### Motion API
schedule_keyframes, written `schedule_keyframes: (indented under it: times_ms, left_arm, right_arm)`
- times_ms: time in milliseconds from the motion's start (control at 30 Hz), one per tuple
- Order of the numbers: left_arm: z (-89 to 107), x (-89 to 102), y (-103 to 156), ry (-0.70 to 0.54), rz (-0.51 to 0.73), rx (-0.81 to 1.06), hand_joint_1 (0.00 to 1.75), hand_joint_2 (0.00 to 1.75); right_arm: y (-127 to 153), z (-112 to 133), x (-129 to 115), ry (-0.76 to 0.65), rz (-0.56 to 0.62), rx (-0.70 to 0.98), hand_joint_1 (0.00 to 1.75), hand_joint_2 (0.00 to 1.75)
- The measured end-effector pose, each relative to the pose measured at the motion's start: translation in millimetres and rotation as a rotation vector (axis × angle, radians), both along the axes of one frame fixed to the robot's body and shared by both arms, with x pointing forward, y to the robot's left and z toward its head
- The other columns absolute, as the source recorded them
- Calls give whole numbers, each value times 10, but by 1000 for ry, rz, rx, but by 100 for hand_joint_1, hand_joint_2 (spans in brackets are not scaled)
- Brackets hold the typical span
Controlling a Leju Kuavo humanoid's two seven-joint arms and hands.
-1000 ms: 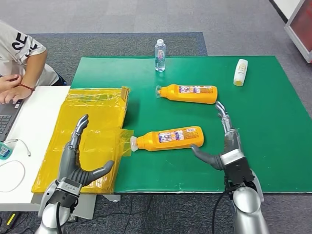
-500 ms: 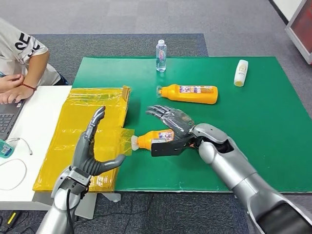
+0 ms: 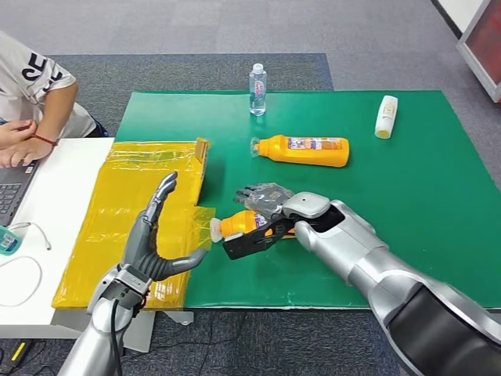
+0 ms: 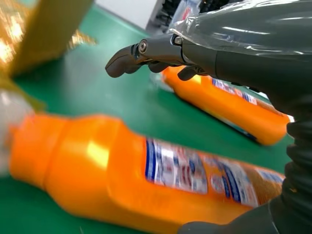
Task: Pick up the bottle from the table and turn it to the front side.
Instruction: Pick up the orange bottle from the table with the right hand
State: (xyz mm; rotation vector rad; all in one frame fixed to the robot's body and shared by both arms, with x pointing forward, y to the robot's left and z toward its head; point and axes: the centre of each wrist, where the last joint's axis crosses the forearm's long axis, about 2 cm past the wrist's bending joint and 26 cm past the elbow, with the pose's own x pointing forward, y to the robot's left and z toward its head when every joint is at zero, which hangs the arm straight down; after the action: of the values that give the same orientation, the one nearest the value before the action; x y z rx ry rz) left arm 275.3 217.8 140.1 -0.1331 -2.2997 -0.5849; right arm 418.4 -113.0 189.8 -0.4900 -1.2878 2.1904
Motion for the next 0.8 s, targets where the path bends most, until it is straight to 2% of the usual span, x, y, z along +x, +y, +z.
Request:
schedule_keyframes:
  times_ms: [133, 333, 500, 800]
  left_arm:
    - [-22, 0, 14, 5, 7, 2, 0, 175]
    - [-57, 0, 53, 17, 12, 6, 0, 175]
    - [-74, 4, 85, 21, 19, 15, 0, 175]
    - [-78, 10, 125, 20, 31, 30, 0, 175]
  right_arm:
    - [18, -101, -2, 18, -79, -127, 0, 175]
    - [-79, -39, 109, 17, -186, -244, 0, 175]
    - [-113, 21, 168, -32, -259, -296, 0, 175]
    - [-178, 125, 253, -67, -321, -326, 0, 175]
